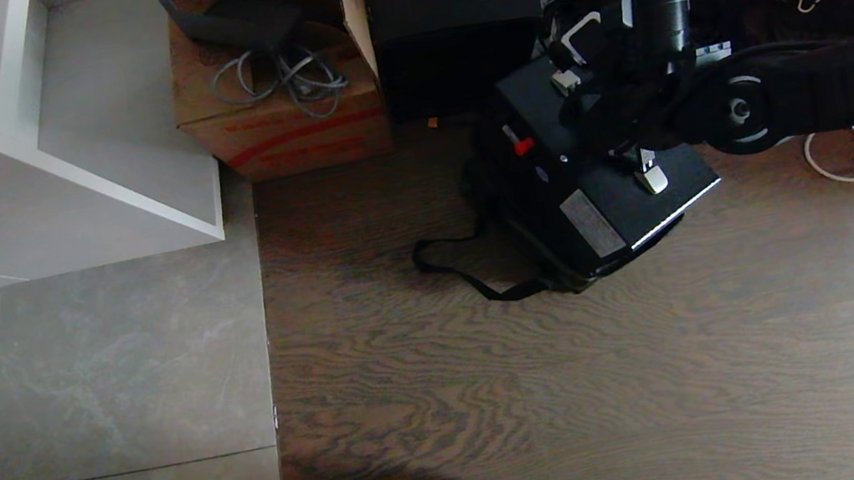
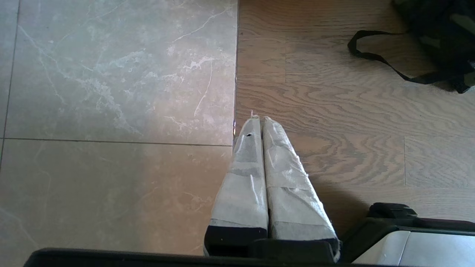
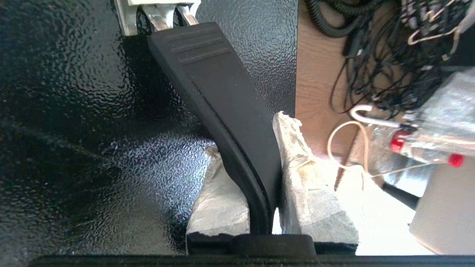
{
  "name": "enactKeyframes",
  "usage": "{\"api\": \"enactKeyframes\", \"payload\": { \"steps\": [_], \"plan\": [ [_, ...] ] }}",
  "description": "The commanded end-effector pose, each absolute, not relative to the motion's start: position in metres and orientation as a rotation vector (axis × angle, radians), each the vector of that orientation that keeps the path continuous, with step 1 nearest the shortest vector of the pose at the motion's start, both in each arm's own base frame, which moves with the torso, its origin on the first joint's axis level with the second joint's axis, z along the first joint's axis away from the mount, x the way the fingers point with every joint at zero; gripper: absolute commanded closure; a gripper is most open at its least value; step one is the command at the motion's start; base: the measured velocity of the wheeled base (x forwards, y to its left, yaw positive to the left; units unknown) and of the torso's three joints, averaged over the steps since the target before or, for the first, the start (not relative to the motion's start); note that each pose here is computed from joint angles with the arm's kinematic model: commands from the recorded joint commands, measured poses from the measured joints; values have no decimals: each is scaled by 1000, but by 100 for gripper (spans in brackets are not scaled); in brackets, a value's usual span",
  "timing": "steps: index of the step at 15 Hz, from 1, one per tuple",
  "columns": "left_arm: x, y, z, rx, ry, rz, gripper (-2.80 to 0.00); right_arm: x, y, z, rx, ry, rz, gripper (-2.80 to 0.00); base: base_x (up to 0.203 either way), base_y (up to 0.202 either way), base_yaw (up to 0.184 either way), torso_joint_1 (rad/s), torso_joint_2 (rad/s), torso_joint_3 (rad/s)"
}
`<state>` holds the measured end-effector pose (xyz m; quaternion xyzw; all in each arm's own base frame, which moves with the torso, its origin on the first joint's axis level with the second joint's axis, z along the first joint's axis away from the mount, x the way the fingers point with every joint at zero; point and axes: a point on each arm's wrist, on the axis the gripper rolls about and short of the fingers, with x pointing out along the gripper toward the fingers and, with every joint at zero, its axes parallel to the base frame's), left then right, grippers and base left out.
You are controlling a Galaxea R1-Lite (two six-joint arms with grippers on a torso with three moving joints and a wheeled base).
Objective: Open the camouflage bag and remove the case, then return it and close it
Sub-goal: Place the black box back
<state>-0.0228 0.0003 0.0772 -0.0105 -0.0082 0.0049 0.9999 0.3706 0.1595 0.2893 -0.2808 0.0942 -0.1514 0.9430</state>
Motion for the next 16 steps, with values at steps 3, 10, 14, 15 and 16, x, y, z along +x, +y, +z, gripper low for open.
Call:
{"api": "enactKeyframes", "payload": {
  "steps": [3, 10, 14, 15, 16],
  "plan": [
    [-22, 0, 74, -22, -7, 12, 0, 371, 156, 292, -578, 189, -320, 0, 0, 0, 0, 0, 0, 0],
    [-22, 0, 74, -22, -6, 11, 0, 370, 155, 287, -609, 208, -317, 0, 0, 0, 0, 0, 0, 0],
    [-22, 0, 74, -22, -7, 12, 0, 371, 151, 284, -615, 220, -324, 0, 0, 0, 0, 0, 0, 0],
    [-22, 0, 74, -22, -6, 11, 0, 371, 151, 284, -615, 219, -324, 0, 0, 0, 0, 0, 0, 0],
    [-22, 0, 74, -22, -6, 11, 0, 371, 151, 283, -617, 223, -323, 0, 0, 0, 0, 0, 0, 0]
  ]
}}
